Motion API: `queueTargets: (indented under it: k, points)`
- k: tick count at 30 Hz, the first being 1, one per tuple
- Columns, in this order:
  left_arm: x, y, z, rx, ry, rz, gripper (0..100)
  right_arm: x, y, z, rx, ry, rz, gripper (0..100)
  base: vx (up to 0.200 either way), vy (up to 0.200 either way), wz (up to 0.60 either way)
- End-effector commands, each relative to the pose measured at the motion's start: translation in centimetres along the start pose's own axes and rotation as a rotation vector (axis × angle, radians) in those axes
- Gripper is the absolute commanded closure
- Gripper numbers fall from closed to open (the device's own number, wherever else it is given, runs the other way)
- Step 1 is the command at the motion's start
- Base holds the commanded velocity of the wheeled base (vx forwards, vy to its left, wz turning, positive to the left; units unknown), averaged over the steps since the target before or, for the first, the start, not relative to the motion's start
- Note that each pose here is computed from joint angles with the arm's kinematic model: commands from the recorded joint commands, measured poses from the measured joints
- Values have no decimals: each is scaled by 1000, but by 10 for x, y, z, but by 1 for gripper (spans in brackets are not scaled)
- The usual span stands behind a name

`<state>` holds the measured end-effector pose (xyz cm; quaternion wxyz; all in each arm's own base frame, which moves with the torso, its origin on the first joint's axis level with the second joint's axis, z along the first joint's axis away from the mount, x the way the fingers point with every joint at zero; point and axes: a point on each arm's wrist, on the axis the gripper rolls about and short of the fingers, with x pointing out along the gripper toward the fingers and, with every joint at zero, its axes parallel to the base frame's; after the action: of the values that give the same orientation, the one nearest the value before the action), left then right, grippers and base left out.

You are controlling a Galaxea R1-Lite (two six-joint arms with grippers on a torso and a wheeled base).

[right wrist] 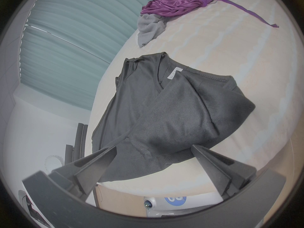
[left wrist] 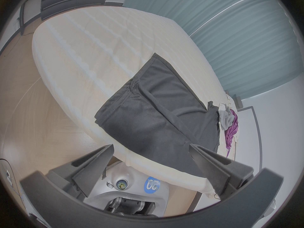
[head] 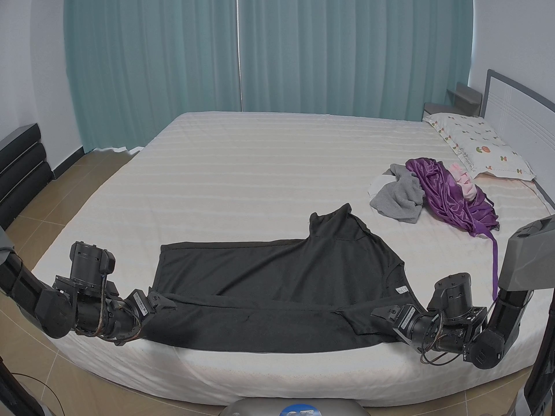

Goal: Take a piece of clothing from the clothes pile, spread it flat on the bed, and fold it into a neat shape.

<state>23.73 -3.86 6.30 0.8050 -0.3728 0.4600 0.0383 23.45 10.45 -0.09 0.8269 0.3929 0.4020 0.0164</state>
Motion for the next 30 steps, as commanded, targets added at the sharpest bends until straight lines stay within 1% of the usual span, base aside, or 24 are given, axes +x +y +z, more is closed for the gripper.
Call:
queueTargets:
  k: [1, 6, 8, 14, 30]
  points:
    - [1, 0, 0, -1, 1, 1, 0, -1, 2, 2, 1, -16, 7, 0, 0, 0, 0]
    - [1, 1, 0, 0, -3, -3, 0, 1, 4, 6, 5, -59, 28, 0, 0, 0, 0]
    - [1, 1, 0, 1, -5, -5, 0, 1, 5, 6, 9, -61, 32, 0, 0, 0, 0]
    - [1, 1, 0, 1, -6, -4, 0, 9, -1, 3, 18, -50, -2, 0, 0, 0, 0]
    - [4, 2, -1, 0, 1, 6, 0, 13, -5, 9, 39, -73, -22, 0, 0, 0, 0]
